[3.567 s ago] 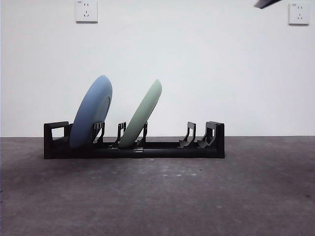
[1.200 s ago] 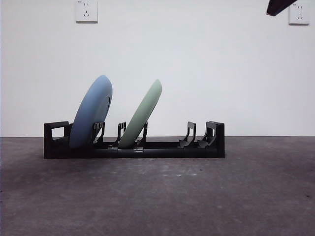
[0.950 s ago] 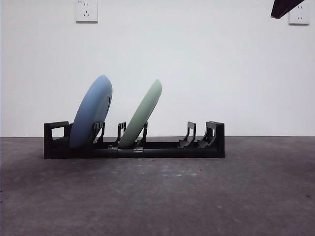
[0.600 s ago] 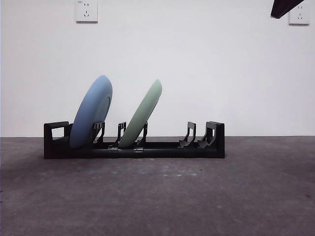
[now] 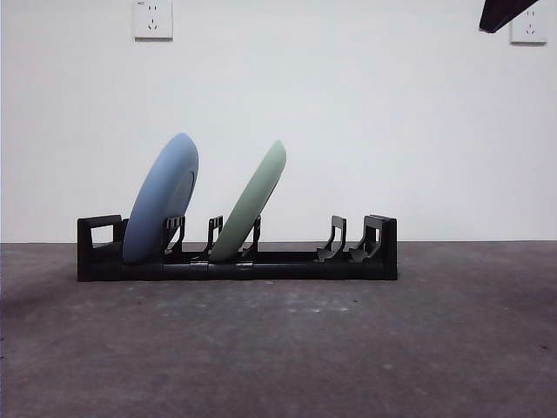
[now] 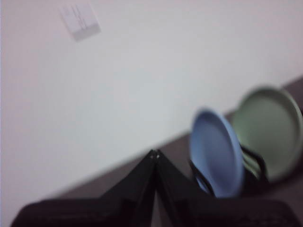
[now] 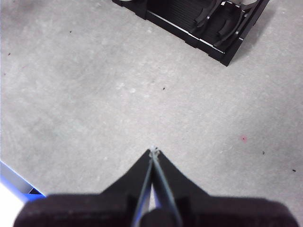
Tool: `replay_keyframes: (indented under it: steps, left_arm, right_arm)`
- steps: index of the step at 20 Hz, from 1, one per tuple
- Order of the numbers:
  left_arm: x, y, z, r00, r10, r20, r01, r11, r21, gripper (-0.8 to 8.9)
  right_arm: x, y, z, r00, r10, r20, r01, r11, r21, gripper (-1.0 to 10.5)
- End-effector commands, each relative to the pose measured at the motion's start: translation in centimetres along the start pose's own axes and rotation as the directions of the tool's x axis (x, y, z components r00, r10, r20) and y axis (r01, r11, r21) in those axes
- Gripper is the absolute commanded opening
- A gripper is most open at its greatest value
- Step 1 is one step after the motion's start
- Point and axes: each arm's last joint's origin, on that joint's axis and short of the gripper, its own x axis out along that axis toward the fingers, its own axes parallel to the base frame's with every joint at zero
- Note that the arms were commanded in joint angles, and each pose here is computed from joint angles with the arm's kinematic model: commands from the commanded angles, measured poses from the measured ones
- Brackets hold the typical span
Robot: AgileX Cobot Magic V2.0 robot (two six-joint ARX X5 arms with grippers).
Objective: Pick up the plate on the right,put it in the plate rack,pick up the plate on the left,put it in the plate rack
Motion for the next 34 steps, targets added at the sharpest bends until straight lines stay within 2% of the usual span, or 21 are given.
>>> replay_keyframes:
  steps: [1, 4, 9, 12, 15, 17, 30, 31, 32, 34]
  left_arm:
    - [-0.4, -1.2, -3.2, 0.999, -0.013, -0.031, 0.011, 0.997, -0.076, -0.01]
    - [-1.0, -2.4, -6.3, 0.998, -0.017, -0.06, 0.01, 0.993, -0.114, -0.01]
    - [-1.7, -3.4, -9.6, 0.996, 0.026, -0.09, -0.04, 0.986, -0.165, -0.01]
    - [-2.2, -3.8, -10.9, 0.985, 0.005, -0.171, -0.041, 0.978, -0.206, -0.01]
    - [-2.5, -4.1, -11.6, 0.969, -0.023, -0.246, -0.033, 0.975, -0.22, -0.01]
    - [-2.5, -4.1, -11.5, 0.973, -0.042, -0.226, -0.022, 0.961, -0.277, -0.01]
    - [-2.2, -4.3, -12.1, 0.953, -0.073, -0.294, -0.017, 0.956, -0.292, -0.01]
    - [-2.2, -4.3, -12.1, 0.951, -0.075, -0.299, -0.016, 0.956, -0.292, -0.01]
    - [-2.2, -4.3, -12.1, 0.95, -0.076, -0.301, -0.016, 0.956, -0.293, -0.01]
    - [-2.1, -4.3, -12.2, 0.948, -0.079, -0.307, -0.016, 0.956, -0.294, -0.01]
  right_arm:
    - [0.2, 0.0, -0.1, 1.0, -0.004, -0.002, 0.004, 1.0, -0.006, 0.0]
    - [0.2, 0.0, -0.1, 1.0, -0.004, -0.002, 0.004, 1.0, -0.006, 0.0]
    - [0.2, 0.0, -0.1, 1.0, -0.004, -0.002, 0.004, 1.0, -0.006, 0.0]
    - [0.2, 0.0, -0.1, 1.0, -0.004, -0.002, 0.004, 1.0, -0.006, 0.0]
    - [0.2, 0.0, -0.1, 1.0, -0.004, -0.001, 0.004, 1.0, -0.006, 0.0]
    - [0.2, 0.0, -0.1, 1.0, -0.004, -0.002, 0.004, 1.0, -0.006, 0.0]
    - [0.1, 0.0, 0.1, 1.0, -0.003, 0.027, 0.003, 1.0, -0.009, 0.0]
    - [-0.6, -0.2, -0.1, 0.998, -0.032, 0.047, 0.032, 0.999, -0.001, 0.0]
    - [-1.7, -0.4, -0.4, 0.993, -0.076, 0.086, 0.078, 0.997, -0.027, 0.0]
    - [-4.1, -0.8, -1.0, 0.972, -0.111, 0.205, 0.121, 0.992, -0.037, 0.0]
